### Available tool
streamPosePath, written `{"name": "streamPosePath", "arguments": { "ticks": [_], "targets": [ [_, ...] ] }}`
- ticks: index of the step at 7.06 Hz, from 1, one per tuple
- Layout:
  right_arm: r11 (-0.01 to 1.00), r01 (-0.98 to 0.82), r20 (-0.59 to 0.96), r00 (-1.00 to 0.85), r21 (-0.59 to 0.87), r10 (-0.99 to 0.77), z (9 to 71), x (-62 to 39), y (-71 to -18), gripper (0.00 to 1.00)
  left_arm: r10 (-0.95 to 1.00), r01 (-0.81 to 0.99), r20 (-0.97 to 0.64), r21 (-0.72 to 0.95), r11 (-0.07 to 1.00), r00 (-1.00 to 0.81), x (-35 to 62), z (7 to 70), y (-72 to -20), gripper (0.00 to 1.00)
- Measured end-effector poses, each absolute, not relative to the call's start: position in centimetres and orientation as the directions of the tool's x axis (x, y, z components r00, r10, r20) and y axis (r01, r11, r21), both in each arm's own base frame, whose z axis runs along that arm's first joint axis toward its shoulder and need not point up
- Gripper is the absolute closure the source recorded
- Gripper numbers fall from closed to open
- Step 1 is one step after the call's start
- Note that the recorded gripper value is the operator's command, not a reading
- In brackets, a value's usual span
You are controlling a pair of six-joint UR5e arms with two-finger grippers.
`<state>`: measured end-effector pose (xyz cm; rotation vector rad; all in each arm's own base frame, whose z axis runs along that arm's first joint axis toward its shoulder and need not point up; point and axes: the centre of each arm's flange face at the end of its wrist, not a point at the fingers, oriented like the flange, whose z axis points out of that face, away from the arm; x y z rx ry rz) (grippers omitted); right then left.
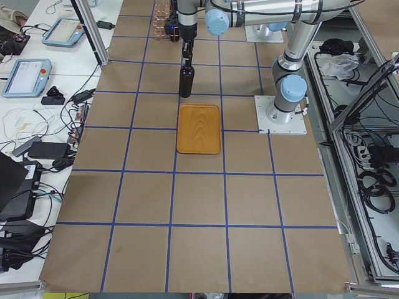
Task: Take wine from basket and place on tray
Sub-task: 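Carry the bottle with the left gripper over the wooden tray, then lay the bottle down on the tray and open the left gripper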
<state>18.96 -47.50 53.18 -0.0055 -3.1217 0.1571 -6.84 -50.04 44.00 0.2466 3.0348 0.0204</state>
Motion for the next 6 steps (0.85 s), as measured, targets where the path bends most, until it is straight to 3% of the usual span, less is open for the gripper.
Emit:
{"name": "streamPosePath", "arguments": {
  "ticks": [3,6],
  "targets": [
    [0.995,0.003,0.017,-1.000,-0.100,0.005,53.2,18.9,-47.5,0.00,0.169,0.166,-0.031,0.087,0.982,-0.985,5.7,42.5,-49.6,1.00],
    [0.995,0.002,0.019,-1.000,-0.098,0.004,53.2,18.9,-47.5,0.00,0.173,0.177,0.037,0.160,0.971,-0.984,9.0,39.9,-48.4,1.00]
  ]
}}
